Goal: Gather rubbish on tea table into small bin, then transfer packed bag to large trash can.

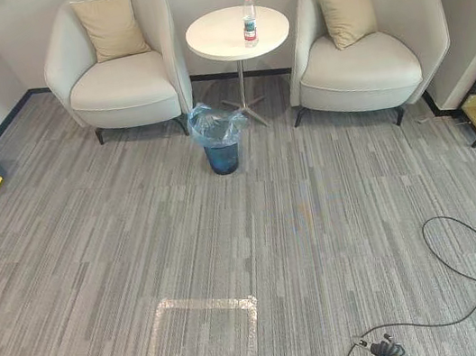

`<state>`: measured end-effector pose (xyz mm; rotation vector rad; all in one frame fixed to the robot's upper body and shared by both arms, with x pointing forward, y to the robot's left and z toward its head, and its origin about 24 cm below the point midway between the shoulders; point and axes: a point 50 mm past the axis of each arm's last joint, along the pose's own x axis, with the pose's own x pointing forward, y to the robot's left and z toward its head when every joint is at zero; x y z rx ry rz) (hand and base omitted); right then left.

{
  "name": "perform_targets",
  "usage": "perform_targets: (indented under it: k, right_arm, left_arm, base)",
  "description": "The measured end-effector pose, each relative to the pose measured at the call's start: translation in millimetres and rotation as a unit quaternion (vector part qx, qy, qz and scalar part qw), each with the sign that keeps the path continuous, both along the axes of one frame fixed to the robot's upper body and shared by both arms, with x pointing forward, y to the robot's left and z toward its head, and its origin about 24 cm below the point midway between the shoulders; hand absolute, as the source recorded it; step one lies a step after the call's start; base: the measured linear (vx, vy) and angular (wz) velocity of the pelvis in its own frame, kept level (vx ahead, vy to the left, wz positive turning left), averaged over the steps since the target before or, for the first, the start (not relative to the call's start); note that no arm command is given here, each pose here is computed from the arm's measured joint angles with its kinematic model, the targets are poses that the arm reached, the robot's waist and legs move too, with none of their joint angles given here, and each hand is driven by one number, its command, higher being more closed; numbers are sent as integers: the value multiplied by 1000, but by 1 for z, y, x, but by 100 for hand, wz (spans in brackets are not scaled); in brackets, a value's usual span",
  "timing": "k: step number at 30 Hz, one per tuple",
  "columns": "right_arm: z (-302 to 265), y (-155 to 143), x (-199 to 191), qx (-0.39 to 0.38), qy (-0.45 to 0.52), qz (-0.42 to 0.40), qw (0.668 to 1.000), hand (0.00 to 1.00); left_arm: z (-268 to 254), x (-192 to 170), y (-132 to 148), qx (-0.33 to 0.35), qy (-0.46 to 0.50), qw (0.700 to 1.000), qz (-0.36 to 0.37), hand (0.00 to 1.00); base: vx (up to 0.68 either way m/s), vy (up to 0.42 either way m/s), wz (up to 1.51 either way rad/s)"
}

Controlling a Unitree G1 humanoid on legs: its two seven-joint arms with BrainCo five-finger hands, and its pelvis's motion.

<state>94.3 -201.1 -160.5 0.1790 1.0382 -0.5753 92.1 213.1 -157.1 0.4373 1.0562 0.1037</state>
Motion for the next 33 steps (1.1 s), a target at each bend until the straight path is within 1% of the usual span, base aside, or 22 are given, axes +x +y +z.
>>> perform_targets:
  k: [21,27,33]
  right_arm:
    - [-1,2,3,3,2,5,1000,0]
    - [0,5,5,5,-1,20,1000,0]
    - [0,4,6,10,-8,8,1000,0]
  left_arm:
    - [0,0,3,-5,1,1000,20,0]
    - [0,0,3,-6,1,1000,23,0]
    - [1,1,6,-7,-4,999,40,0]
  base:
    - [-17,-23,0]
    - [-28,-29,0]
    - [4,-37,-1]
